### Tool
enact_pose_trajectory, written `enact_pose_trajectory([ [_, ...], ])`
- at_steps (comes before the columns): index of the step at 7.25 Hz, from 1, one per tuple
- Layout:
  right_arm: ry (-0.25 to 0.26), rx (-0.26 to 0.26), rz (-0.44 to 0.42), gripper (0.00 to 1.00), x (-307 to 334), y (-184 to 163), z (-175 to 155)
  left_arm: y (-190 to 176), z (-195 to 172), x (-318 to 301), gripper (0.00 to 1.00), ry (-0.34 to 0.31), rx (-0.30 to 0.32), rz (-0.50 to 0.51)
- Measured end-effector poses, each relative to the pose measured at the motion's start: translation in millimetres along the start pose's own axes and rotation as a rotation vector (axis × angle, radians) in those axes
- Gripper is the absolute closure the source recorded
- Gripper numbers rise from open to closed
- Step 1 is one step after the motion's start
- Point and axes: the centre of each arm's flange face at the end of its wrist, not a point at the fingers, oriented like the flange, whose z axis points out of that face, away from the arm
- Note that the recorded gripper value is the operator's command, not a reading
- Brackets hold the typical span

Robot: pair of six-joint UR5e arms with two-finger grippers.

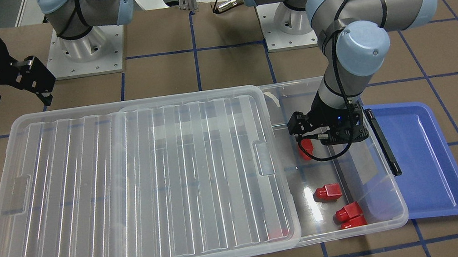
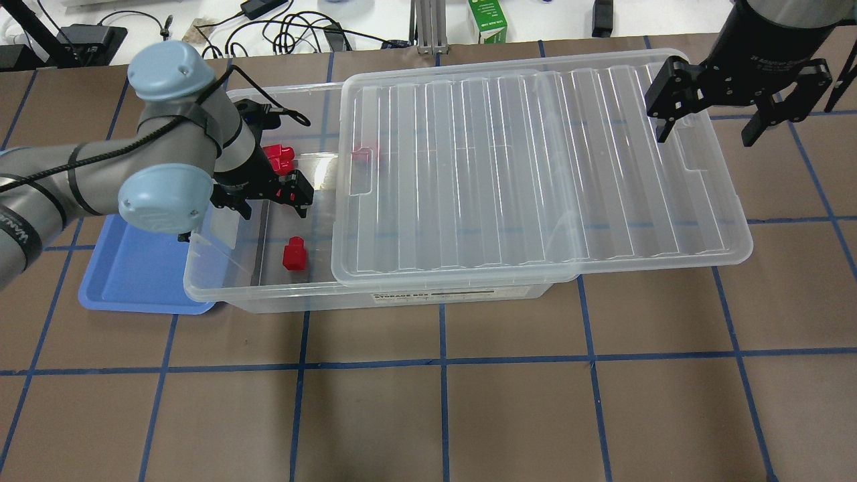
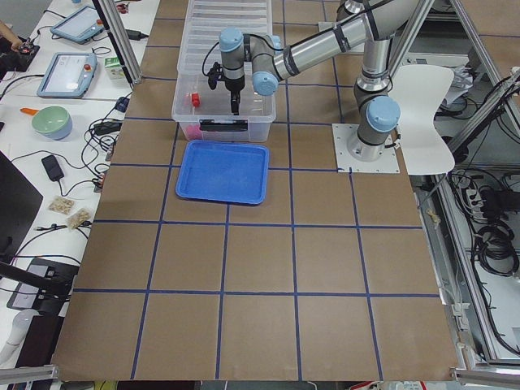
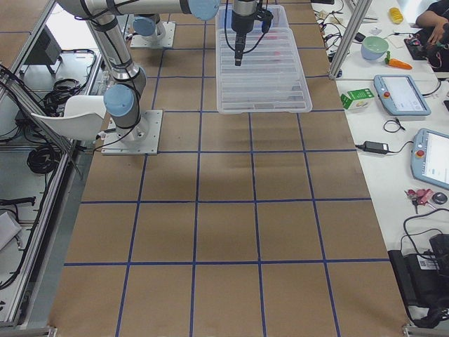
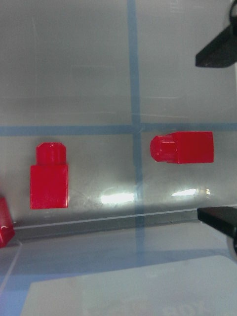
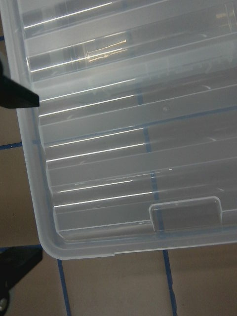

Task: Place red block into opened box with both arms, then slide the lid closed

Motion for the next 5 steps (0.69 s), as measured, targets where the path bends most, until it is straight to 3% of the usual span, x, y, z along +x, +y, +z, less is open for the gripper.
enact_pose_trajectory([
  [3, -0.007, -0.030, -0.066, 0.00, 73, -50, 41, 15, -110, 6, 0.00, -0.007, 0.025, 0.005],
  [5, -0.005, -0.029, -0.109, 0.00, 114, -81, 73, 33, -152, 12, 0.00, -0.010, 0.060, 0.015],
])
